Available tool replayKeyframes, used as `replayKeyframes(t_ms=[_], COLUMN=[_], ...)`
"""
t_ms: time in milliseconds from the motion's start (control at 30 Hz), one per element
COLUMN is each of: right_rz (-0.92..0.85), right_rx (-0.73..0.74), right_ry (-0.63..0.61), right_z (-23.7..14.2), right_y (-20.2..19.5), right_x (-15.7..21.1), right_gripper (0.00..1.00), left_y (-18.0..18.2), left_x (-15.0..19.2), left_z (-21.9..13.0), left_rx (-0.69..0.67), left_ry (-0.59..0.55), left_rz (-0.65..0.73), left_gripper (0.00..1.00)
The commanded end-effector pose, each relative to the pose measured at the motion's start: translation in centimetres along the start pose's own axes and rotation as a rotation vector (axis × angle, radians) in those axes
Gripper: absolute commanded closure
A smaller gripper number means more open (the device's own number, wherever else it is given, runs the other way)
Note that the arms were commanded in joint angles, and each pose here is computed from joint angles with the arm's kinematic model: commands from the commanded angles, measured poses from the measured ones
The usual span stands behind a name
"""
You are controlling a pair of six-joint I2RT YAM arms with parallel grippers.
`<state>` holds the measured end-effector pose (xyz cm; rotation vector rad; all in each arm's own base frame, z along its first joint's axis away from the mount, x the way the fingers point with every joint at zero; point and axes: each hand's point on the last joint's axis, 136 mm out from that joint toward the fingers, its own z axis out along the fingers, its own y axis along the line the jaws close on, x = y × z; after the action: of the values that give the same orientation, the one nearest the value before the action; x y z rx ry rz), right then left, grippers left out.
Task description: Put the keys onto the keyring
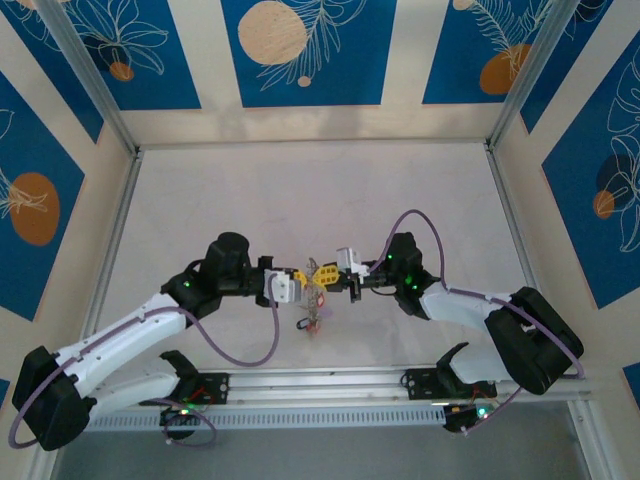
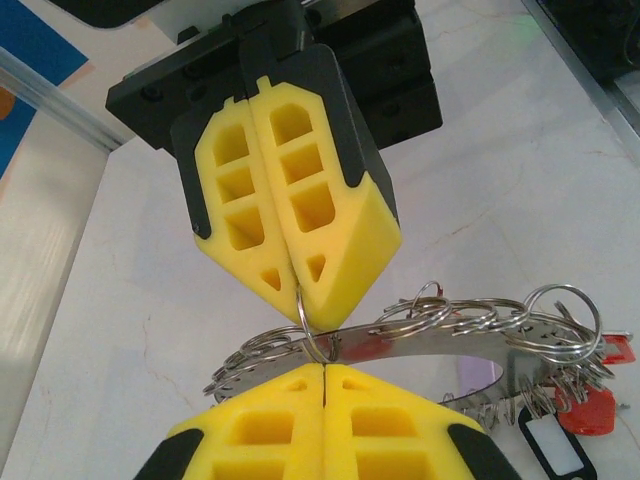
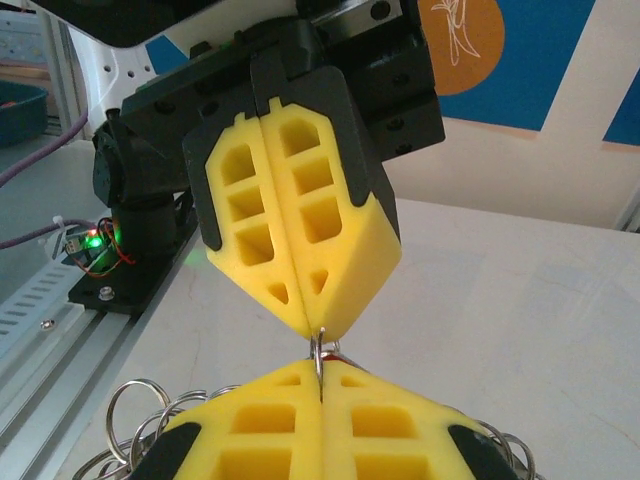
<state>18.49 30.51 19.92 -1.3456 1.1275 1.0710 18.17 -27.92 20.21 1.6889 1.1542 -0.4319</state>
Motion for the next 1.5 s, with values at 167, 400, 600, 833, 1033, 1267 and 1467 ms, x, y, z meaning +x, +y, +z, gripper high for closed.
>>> replayKeyframes(t_ms=[167,400,600,833,1033,1267,1467], right_rz=[-0.066,-0.08,-0.088,-0.104,-0.113,-0.123,-0.126], right_rx=[0.035,0.035,0.033,0.044,0.045,0.038,0.039], right_ry=[-0.046,-0.045,-0.044,-0.049,-0.046,-0.043,-0.037], right_z=[-0.2,-0.2,-0.1,-0.4,-0.6,-0.6,-0.6], right_y=[-0.9,-0.7,-0.5,-0.4,-0.1,0.0,0.0], right_x=[-1.5,-1.4,-1.3,-1.5,-1.4,-1.3,-1.1], right_gripper=[1.0,1.0,1.0,1.0,1.0,1.0,1.0], left_y=[-0.1,1.1,1.6,1.6,1.5,1.2,0.2], left_x=[0.0,-0.8,-1.8,-0.8,-0.5,-0.1,-0.2], left_z=[1.2,1.1,0.8,1.1,1.1,1.1,0.6], left_rx=[0.02,-0.039,-0.049,-0.063,-0.061,-0.034,0.037], left_ry=[-0.005,-0.045,-0.096,-0.055,-0.044,-0.022,-0.018], left_rz=[-0.131,-0.206,-0.238,-0.291,-0.316,-0.323,-0.292], left_gripper=[0.67,0.59,0.66,0.75,0.69,0.69,0.68])
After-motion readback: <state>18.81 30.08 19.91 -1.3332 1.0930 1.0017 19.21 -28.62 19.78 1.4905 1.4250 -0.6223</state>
